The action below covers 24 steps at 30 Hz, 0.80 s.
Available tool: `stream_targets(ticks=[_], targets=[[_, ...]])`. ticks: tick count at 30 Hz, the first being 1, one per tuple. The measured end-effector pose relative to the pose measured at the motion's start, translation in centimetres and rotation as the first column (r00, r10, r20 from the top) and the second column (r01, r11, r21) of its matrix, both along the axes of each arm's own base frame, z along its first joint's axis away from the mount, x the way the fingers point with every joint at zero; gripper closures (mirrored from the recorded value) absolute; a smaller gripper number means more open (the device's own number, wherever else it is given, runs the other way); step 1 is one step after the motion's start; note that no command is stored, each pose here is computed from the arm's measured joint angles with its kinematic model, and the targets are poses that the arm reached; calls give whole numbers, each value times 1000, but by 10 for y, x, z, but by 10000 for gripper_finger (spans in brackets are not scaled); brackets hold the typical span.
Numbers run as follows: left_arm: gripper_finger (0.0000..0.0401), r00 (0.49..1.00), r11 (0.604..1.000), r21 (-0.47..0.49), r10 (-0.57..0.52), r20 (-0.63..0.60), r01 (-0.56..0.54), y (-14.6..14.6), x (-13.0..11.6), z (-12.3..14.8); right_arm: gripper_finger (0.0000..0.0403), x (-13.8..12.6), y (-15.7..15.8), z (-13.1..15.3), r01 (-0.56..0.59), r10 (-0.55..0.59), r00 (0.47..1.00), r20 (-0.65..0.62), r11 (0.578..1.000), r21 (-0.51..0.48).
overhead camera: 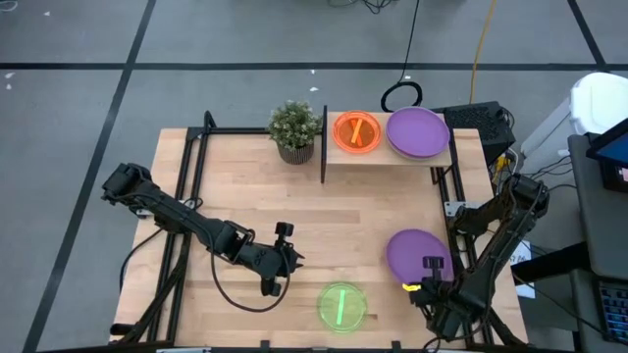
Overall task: Place and stack plates onto a shelf
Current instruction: Stack the purple plate on top of the purple plate on the shelf
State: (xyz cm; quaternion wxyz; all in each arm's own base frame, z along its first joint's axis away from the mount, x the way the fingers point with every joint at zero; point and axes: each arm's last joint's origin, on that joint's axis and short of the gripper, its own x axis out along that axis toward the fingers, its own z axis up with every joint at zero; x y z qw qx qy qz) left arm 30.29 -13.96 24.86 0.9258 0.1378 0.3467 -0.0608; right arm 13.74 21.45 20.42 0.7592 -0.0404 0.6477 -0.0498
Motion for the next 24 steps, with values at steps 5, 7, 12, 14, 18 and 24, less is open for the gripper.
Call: stream_targets(ticks=[5, 7, 12, 14, 18, 24], targets=[[311, 1000, 1000, -2, 2, 0, -2, 0, 0, 0, 402, 11, -7, 9, -29, 29, 1000, 6, 998, -50], [311, 1000, 1000, -3, 3, 0, -3, 0, 0, 0, 402, 17, -10, 13, -35, 36, 999, 6, 998, -59], [311, 1000, 1000, -13, 11, -1, -11, 0, 0, 0, 402, 28, -19, 22, -70, 72, 997, 14, 991, -115], [311, 1000, 1000, -19, 16, -1, -16, 0, 0, 0, 402, 33, -22, 27, -83, 86, 996, 11, 988, -129], [311, 1000, 999, -29, 26, -1, -26, 0, 0, 0, 402, 41, -28, 37, -121, 122, 993, 0, 980, -158], [311, 999, 999, -41, 35, -4, -35, 0, 0, 0, 403, 55, -39, 54, -174, 174, 985, -16, 969, -176]])
